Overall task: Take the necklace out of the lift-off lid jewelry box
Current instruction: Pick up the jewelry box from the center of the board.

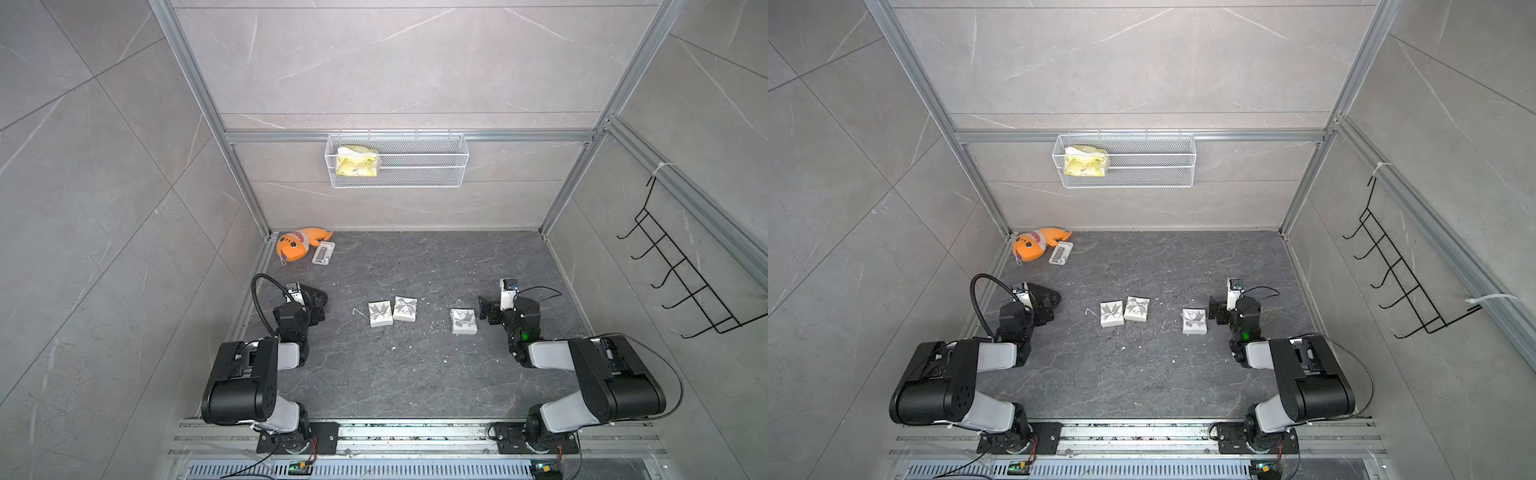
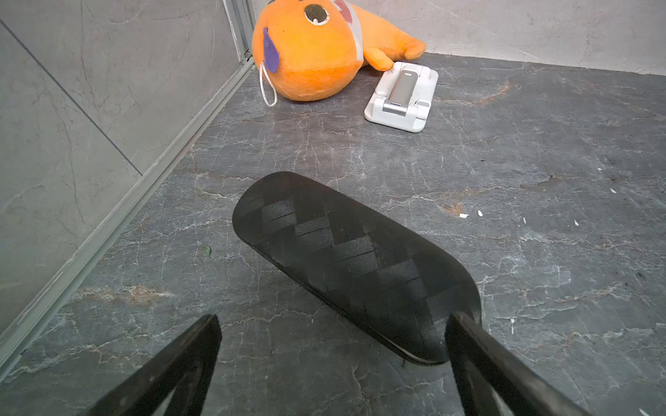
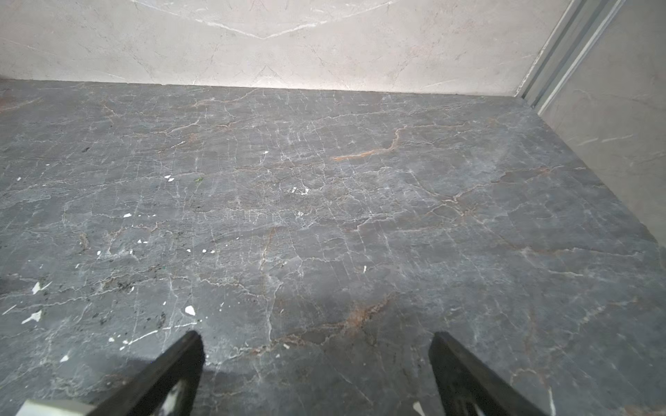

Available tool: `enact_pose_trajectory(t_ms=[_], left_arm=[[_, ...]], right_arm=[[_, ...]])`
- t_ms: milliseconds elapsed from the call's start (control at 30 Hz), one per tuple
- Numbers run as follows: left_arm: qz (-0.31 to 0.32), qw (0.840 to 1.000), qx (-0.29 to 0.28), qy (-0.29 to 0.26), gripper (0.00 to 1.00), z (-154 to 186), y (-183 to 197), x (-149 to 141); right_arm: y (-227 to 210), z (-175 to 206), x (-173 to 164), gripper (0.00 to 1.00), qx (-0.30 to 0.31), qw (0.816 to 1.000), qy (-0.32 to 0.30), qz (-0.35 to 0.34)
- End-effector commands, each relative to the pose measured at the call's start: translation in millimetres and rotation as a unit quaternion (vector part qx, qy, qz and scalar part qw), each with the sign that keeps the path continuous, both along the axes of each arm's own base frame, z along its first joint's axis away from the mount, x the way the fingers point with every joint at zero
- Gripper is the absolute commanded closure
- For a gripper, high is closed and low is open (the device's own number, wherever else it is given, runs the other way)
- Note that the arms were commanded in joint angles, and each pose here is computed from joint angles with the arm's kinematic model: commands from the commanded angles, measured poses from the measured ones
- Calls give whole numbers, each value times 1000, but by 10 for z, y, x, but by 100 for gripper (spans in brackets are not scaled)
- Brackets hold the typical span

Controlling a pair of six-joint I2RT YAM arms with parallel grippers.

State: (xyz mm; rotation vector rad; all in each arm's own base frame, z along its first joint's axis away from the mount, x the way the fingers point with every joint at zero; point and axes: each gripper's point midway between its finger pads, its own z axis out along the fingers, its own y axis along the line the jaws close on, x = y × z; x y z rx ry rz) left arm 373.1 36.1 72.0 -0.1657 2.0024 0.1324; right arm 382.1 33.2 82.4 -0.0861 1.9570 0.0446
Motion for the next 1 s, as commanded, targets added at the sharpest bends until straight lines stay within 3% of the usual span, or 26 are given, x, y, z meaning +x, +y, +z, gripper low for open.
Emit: enact_pose_trajectory(t_ms=[0, 667, 800, 867, 967], left_arm=[[-9, 1000, 7, -25, 0, 139, -16, 97], [-10, 1000, 7, -25, 0, 140, -17, 99], [15, 999, 12, -25, 0, 212, 60, 85], [34, 999, 11, -20, 0, 322, 116, 65], [37, 999, 22, -32, 0, 553, 85, 1]], right_arm=[[-2, 92, 77, 1, -4, 1000, -16, 0], [13, 97, 77, 1, -5, 1000, -17, 5], [-108, 235, 95, 1, -17, 999, -11, -44], [-129, 353, 65, 1, -29, 997, 7, -69], [-21, 520, -3, 1, 4, 994, 72, -85]])
